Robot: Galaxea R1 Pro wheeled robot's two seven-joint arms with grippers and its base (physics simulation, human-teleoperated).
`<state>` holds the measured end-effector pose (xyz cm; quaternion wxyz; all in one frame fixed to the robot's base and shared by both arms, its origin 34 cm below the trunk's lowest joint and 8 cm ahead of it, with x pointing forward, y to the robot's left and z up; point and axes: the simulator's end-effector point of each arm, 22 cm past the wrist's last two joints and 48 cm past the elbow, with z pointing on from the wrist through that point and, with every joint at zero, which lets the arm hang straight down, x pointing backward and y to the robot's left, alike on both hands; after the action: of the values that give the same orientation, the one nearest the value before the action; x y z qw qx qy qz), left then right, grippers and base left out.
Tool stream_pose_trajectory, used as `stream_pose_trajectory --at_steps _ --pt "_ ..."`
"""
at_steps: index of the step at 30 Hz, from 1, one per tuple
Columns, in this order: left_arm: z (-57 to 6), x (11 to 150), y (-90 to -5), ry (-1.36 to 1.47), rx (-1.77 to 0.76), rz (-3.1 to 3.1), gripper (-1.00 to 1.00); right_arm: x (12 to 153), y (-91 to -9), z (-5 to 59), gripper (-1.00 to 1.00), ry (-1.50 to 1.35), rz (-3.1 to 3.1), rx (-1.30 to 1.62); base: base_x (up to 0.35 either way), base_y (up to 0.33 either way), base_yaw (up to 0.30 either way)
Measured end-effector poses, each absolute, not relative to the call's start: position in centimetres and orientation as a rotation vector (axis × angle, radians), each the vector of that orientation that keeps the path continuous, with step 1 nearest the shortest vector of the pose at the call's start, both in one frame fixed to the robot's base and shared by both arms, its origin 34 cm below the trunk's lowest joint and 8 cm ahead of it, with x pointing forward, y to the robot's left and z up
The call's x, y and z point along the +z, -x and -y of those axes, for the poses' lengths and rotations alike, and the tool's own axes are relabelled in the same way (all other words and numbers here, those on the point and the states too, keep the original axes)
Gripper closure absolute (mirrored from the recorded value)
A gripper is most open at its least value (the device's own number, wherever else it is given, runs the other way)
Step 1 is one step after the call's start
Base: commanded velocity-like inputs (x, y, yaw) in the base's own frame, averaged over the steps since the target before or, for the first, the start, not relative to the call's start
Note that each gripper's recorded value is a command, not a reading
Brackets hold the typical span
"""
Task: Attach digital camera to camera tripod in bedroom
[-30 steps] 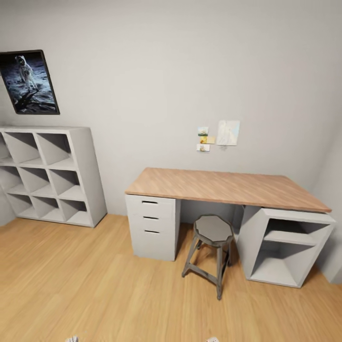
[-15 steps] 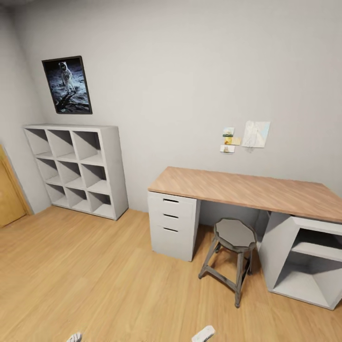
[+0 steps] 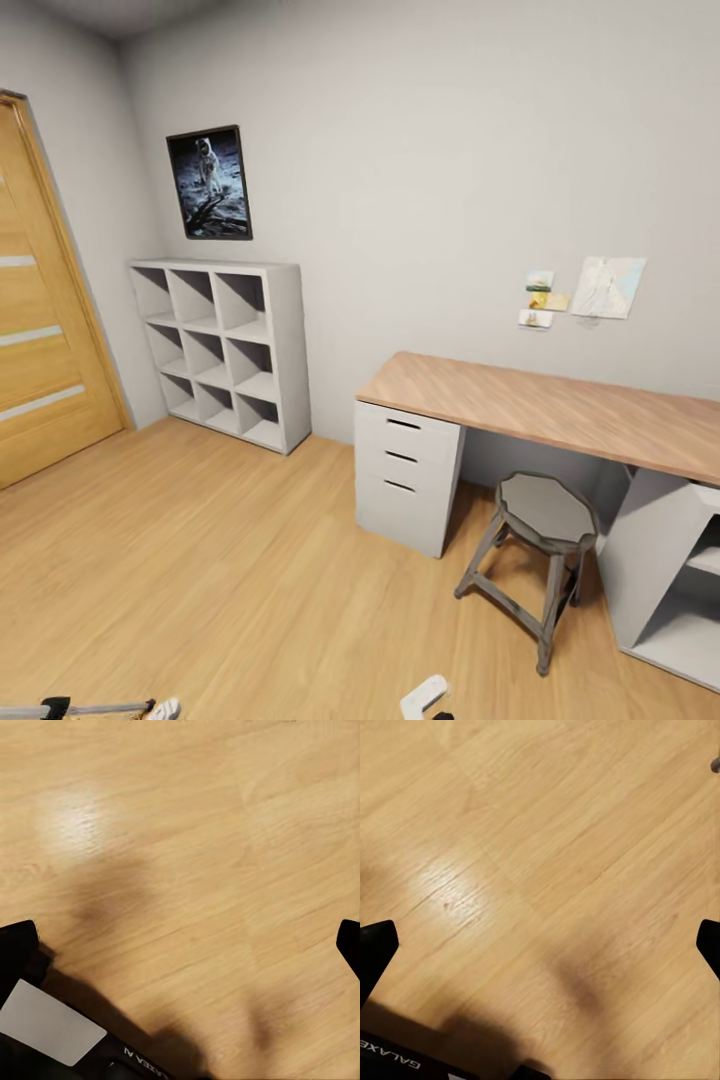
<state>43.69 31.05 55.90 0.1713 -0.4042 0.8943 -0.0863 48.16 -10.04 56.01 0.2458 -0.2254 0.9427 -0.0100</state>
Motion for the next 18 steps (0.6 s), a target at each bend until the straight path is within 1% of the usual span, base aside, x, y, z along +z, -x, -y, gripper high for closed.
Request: stream_pose_trajectory --at_steps 10,18 --pt "-30.74 55.90 -43.71 1.147 -0.248 -2.541 -1.00 56.07 -48.23 10.00 -1.00 0.616 -2.570 -0.028 0.000 -0.002 0.300" --pt "-30.65 55.88 -43.70 1.145 -0.248 -2.542 -1.00 56.08 -48.25 10.02 -1.00 0.615 -2.570 -0.029 0.000 -0.068 0.300"
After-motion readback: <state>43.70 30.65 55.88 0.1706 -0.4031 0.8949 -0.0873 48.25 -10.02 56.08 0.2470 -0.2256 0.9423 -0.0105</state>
